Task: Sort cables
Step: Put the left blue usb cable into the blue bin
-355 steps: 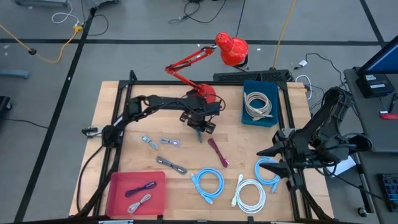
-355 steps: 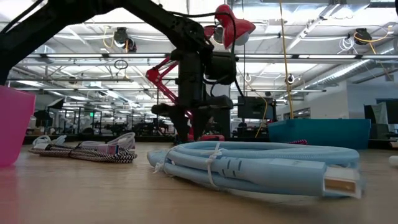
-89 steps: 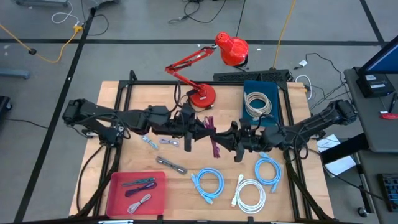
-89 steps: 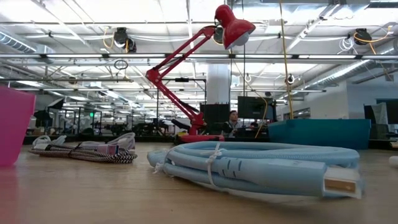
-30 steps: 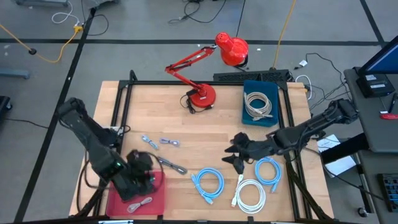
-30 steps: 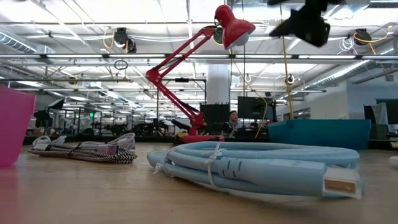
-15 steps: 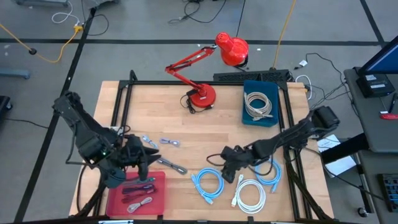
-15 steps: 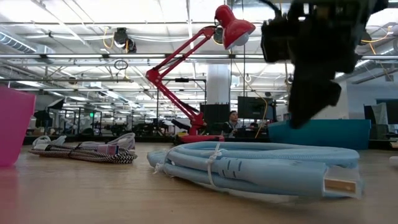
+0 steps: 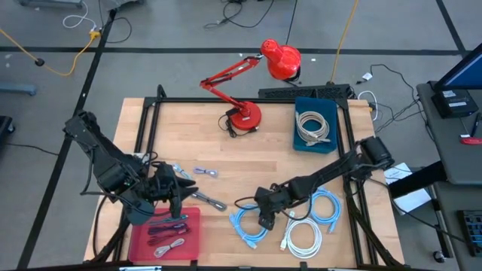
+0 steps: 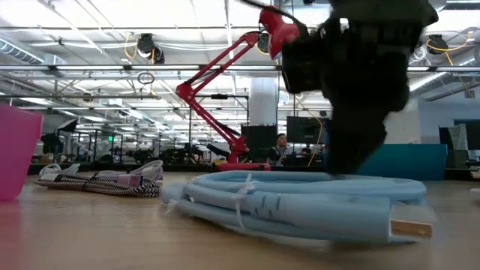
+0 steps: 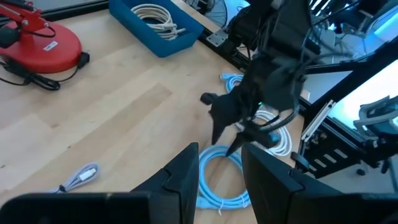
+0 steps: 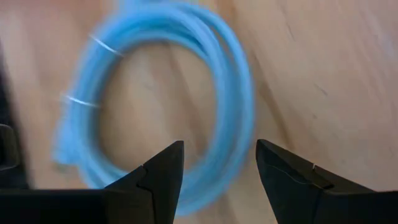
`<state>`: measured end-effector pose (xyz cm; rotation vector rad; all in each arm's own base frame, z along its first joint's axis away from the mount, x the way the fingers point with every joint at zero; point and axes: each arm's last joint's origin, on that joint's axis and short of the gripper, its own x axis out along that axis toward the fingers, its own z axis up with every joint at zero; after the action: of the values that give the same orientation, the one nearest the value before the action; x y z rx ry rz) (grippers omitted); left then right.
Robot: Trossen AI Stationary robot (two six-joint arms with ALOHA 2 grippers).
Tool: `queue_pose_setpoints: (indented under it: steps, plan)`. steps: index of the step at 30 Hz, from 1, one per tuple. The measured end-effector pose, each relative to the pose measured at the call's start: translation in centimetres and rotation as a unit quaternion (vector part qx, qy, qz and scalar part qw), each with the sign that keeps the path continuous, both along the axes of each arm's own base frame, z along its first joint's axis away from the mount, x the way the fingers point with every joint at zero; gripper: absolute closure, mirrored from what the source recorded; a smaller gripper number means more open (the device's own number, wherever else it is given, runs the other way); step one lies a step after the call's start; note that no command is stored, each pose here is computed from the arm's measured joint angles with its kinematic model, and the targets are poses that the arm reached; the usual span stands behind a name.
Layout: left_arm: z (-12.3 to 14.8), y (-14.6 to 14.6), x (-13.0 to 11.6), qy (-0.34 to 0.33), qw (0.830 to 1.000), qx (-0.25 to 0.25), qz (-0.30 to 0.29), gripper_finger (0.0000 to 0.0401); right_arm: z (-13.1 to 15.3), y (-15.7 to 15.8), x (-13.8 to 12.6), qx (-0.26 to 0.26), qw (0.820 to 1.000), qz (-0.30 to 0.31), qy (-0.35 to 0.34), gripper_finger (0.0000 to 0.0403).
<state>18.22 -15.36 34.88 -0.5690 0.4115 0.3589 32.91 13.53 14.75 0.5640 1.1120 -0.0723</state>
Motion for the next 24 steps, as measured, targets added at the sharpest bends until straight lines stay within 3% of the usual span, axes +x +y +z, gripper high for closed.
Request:
queue_pose_setpoints:
  steps: [11,14,19,24]
  plan:
    - [0.5,-0.5,0.2,-0.026,0.999,-0.017,-0.01,0.0279,-4.2,0.3,-0.3,-0.033,0.996,-0.027,0.083,0.0219]
    - [0.7,-0.6,0.3,-0.033,0.999,-0.022,-0.01,0.0279,-5.4,0.0,-1.0,-0.059,0.988,-0.05,0.133,0.0254]
    - [0.7,-0.6,0.4,-0.037,0.999,-0.025,-0.01,0.0279,-5.9,-0.3,-1.8,-0.094,0.98,-0.047,0.171,0.0374]
    - [0.8,-0.5,0.4,-0.042,0.999,-0.021,-0.002,0.0279,-4.6,-0.9,-1.8,-0.119,0.976,-0.076,0.164,0.0374]
